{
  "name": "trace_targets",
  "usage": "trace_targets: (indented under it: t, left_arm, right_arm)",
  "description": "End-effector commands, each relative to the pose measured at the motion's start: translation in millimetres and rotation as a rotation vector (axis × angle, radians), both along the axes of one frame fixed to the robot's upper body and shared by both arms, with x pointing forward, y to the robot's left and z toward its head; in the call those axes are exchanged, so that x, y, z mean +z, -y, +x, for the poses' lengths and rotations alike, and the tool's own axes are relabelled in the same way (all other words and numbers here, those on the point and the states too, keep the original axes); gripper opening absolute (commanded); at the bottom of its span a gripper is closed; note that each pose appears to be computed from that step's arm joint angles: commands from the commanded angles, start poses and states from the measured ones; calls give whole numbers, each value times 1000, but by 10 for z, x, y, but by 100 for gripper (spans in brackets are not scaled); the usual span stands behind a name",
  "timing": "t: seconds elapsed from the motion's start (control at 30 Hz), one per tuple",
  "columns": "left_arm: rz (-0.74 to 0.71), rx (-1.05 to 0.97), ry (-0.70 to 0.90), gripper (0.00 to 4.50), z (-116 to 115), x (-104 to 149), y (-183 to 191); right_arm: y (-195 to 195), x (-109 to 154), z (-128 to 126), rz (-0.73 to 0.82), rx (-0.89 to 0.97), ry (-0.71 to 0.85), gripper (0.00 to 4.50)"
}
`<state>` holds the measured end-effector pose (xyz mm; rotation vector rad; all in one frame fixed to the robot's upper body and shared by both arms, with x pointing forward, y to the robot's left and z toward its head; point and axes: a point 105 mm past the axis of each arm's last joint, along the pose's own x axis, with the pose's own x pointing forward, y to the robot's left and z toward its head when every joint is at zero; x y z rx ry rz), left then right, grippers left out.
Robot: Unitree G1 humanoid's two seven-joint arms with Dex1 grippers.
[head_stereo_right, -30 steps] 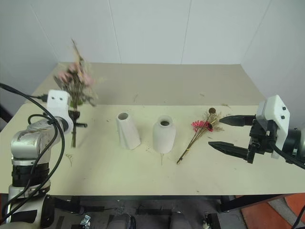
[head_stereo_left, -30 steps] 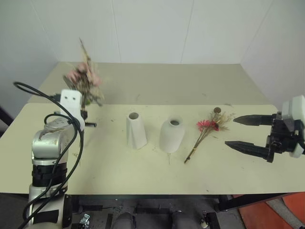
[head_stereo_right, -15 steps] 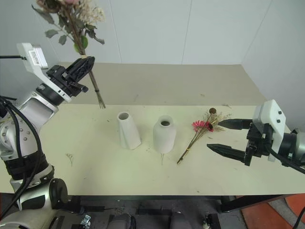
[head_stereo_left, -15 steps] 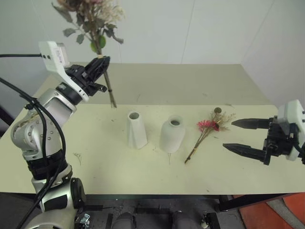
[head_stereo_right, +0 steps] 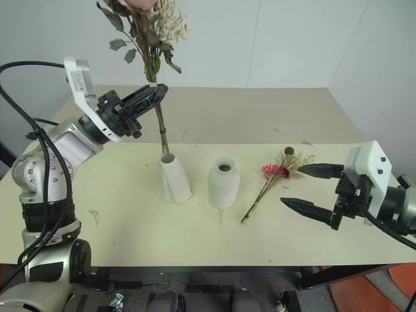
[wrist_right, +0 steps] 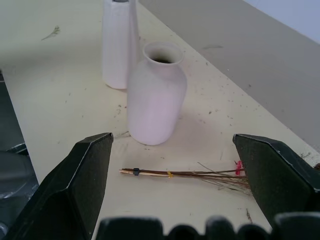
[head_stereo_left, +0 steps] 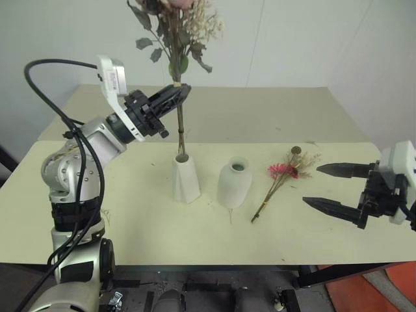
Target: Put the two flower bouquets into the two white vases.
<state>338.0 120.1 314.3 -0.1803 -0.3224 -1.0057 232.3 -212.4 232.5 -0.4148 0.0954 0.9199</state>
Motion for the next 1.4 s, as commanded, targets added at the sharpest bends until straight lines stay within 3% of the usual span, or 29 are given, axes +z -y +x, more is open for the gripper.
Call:
trace_targets:
  t: [0.03,0.57,1.1,1.4]
  left_arm:
    - [13,-2,66,11,-20,77,-3]
    - [38,-9,52,11,5,-77,25]
    - [120,28,-20,11,3,-408,59]
    - [144,64,-49,11,-168,-503,-78]
  right_arm:
    - [-4,111,-38,0,-6,49,450]
    - [4,117,-43,2,-19,49,450]
    - [-3,83,-61,0,-14,29,450]
    - [3,61,-66,2,-15,20,450]
